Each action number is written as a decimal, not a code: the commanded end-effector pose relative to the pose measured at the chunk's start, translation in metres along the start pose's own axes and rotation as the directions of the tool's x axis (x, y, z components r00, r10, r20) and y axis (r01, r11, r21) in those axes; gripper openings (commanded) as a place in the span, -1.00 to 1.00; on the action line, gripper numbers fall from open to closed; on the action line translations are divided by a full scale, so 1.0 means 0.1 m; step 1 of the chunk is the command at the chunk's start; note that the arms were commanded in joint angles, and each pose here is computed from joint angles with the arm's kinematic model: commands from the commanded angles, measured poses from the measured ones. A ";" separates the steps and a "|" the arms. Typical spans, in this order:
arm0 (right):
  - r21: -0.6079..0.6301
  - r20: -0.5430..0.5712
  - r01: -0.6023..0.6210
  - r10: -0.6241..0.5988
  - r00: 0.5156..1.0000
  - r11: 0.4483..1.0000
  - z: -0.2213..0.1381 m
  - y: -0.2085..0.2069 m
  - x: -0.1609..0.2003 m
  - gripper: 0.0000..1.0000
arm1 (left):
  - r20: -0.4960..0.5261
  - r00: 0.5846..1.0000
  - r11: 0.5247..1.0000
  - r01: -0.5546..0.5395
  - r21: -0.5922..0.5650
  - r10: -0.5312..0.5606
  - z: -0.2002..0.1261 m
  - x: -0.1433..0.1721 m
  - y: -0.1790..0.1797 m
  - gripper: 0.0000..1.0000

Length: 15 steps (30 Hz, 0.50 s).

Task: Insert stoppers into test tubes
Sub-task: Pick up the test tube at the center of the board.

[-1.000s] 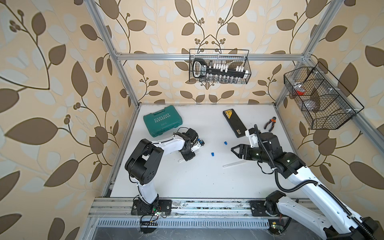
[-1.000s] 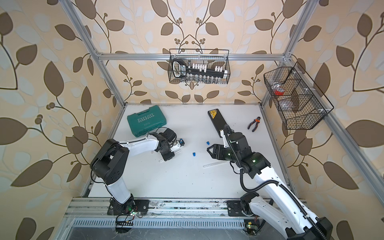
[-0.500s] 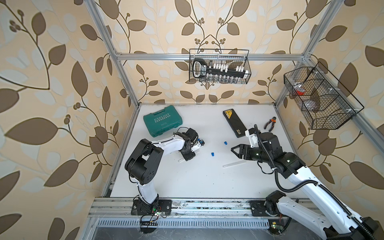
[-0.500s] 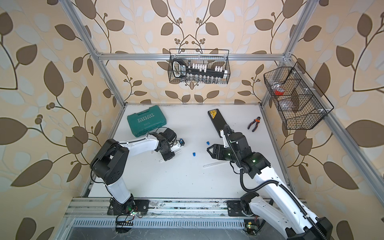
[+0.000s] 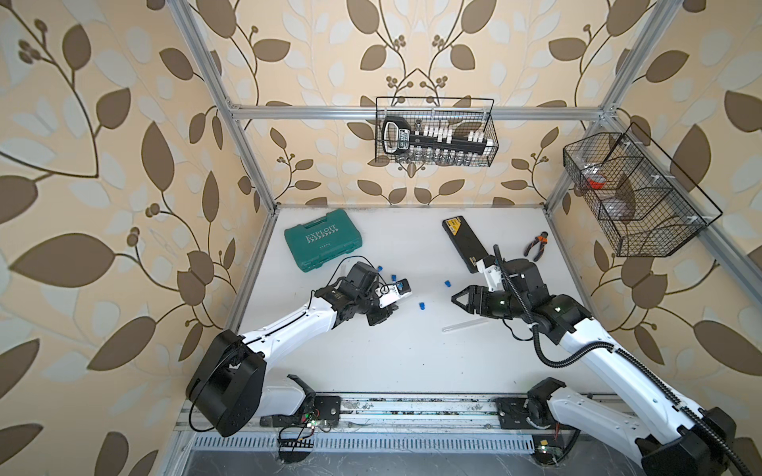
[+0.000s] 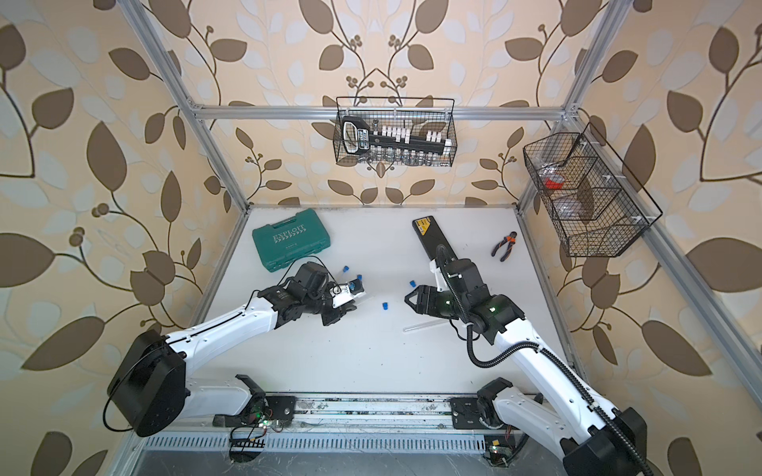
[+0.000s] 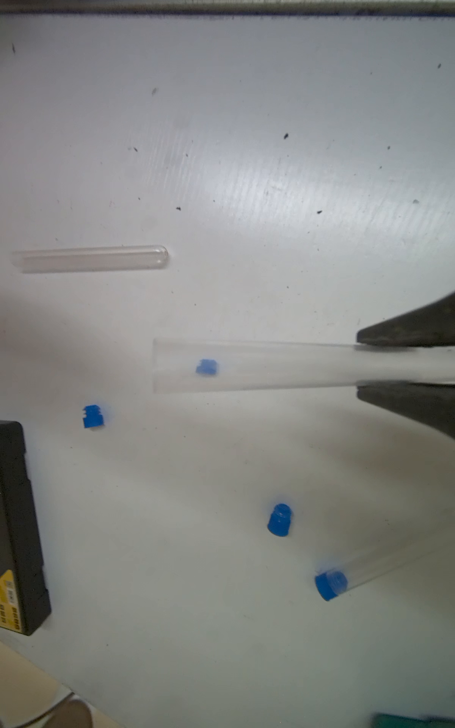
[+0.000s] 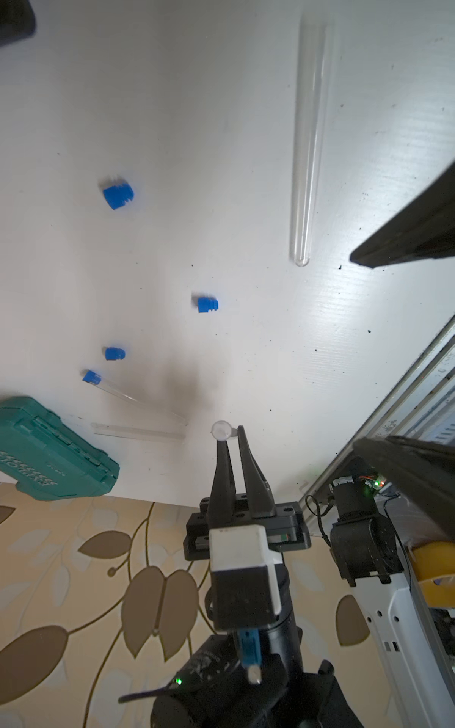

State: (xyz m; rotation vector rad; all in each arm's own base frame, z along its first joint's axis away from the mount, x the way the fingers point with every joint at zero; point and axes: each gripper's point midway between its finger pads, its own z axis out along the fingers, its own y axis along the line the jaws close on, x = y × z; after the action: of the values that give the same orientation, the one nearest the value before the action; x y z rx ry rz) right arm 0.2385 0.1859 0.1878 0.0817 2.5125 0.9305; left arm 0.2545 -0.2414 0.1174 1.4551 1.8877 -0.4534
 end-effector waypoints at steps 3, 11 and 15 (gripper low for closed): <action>-0.110 -0.065 -0.005 -0.002 0.998 0.994 0.08 0.36 0.02 0.23 | 0.137 0.983 0.989 -0.132 0.062 0.123 -0.05 -0.23 -0.21 -0.90; -0.124 -0.163 0.010 -0.030 0.986 0.992 0.34 0.52 0.15 0.24 | 0.161 0.969 0.975 -0.203 0.094 0.186 -0.05 -0.19 -0.36 -0.88; -0.126 -0.190 0.016 -0.040 0.981 0.992 0.45 0.59 0.19 0.18 | 0.153 0.967 0.970 -0.219 0.105 0.201 -0.04 -0.18 -0.39 -0.88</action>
State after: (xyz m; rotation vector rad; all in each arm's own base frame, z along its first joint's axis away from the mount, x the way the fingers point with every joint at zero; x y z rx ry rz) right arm 0.2321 0.2493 0.1742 -0.0556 2.6447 1.0802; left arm 0.2251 -0.2573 0.1185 1.6023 1.6804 -0.5400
